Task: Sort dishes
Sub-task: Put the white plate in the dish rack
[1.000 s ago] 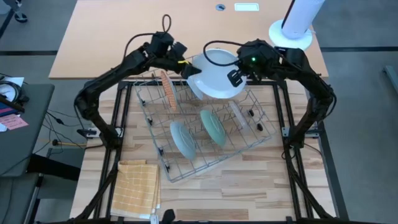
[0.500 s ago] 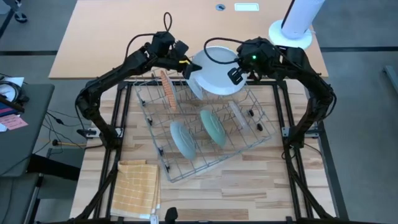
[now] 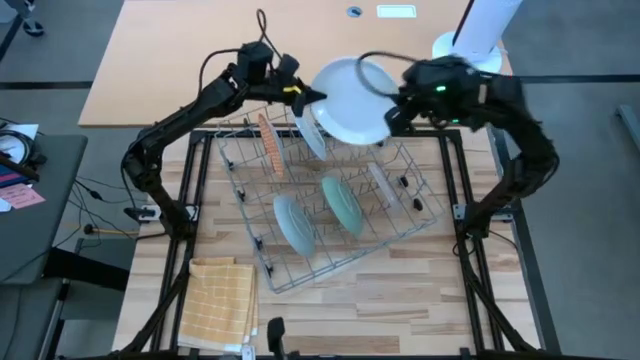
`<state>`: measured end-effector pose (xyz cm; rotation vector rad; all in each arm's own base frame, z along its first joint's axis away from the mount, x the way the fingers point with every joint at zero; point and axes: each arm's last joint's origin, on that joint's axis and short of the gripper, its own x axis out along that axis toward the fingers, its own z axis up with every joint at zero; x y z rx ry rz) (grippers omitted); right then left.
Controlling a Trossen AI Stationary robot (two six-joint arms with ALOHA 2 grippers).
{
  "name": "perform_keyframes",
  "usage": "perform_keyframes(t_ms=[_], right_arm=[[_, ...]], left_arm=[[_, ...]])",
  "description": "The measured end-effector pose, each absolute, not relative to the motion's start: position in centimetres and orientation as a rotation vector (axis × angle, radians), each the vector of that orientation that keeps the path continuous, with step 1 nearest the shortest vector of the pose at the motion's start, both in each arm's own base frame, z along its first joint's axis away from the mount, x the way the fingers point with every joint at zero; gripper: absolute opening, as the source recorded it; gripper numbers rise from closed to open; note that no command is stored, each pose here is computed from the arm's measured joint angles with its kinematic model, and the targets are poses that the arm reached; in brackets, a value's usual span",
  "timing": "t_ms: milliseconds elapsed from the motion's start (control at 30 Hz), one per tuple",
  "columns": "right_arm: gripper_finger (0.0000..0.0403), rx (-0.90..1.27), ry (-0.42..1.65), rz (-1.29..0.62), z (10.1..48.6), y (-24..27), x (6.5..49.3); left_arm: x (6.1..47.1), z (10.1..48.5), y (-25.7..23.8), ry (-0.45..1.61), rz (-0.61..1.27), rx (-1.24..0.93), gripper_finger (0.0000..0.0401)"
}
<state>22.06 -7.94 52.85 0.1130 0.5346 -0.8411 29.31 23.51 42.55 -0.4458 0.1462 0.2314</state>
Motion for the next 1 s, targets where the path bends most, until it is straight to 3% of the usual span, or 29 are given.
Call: perform_keyframes(t_ms=[133, 367, 600, 800, 1000], right_arm=[[0.0156, 0.132, 0.385, -0.830, 54.8, -7.2, 19.8], [0.0207, 0.059, 0.143, -0.806, 57.9, -6.5, 17.2], [0.0230, -0.324, 0.117, -0.767, 59.3, -6.8, 19.6], [0.0225, -0.240, -0.011, -0.784, 59.7, -7.5, 22.0], [0.0223, -0.117, 0.007, -0.745, 58.9, -7.0, 22.7]], left_arm=[[28.6, 42.3, 25.1, 0.122, 0.237, -0.474, 0.0010], [28.7, 42.4, 26.7, 0.040, 0.088, -0.510, 0.0010], [30.6, 40.9, 28.1, 0.009, -0.062, -0.566, 0.0009], [31.2, 40.5, 28.9, -0.047, -0.020, -0.269, 0.0008], [30.9, 42.1, 28.8, -0.111, 0.016, 0.080, 0.0007]])
